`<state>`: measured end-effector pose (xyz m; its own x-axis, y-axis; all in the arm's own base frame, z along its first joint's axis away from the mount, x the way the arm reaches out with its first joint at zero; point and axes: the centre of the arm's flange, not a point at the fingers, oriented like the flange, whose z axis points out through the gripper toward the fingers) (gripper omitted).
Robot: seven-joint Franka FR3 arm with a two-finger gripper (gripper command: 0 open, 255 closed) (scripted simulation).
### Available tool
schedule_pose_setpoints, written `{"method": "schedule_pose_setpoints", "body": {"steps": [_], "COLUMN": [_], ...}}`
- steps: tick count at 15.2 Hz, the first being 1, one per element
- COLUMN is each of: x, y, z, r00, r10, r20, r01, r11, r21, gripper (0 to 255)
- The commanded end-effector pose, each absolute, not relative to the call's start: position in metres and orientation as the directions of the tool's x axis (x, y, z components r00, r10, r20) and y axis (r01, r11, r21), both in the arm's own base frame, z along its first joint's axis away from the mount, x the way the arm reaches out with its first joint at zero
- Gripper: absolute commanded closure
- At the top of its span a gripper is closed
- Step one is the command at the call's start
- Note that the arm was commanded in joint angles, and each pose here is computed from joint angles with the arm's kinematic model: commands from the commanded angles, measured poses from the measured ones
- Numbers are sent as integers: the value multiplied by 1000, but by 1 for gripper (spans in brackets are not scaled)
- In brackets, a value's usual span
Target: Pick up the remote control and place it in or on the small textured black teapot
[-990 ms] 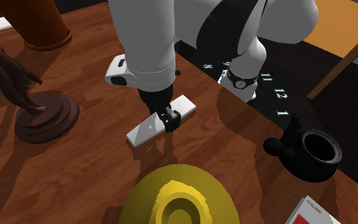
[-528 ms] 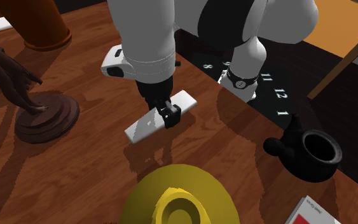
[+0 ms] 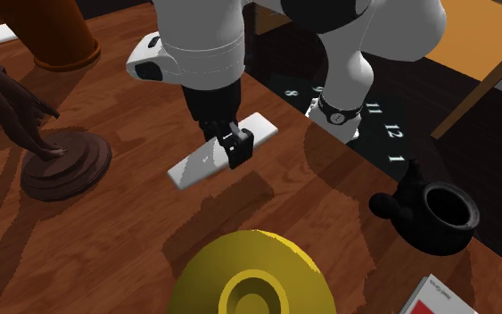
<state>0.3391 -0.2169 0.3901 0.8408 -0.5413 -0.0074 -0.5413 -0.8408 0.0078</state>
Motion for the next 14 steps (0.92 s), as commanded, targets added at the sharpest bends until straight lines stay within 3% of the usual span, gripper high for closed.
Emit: {"method": "schedule_pose_setpoints", "body": {"steps": [1,14], "x": [339,339], "y": [-216,-216], "z": [401,470], "r00": [841,841], "r10": [-541,-541], "r20": [-8,-8], "r01": [-541,-541], "r11": [-841,-841], "r21": [8,8], "gripper": [255,255]}}
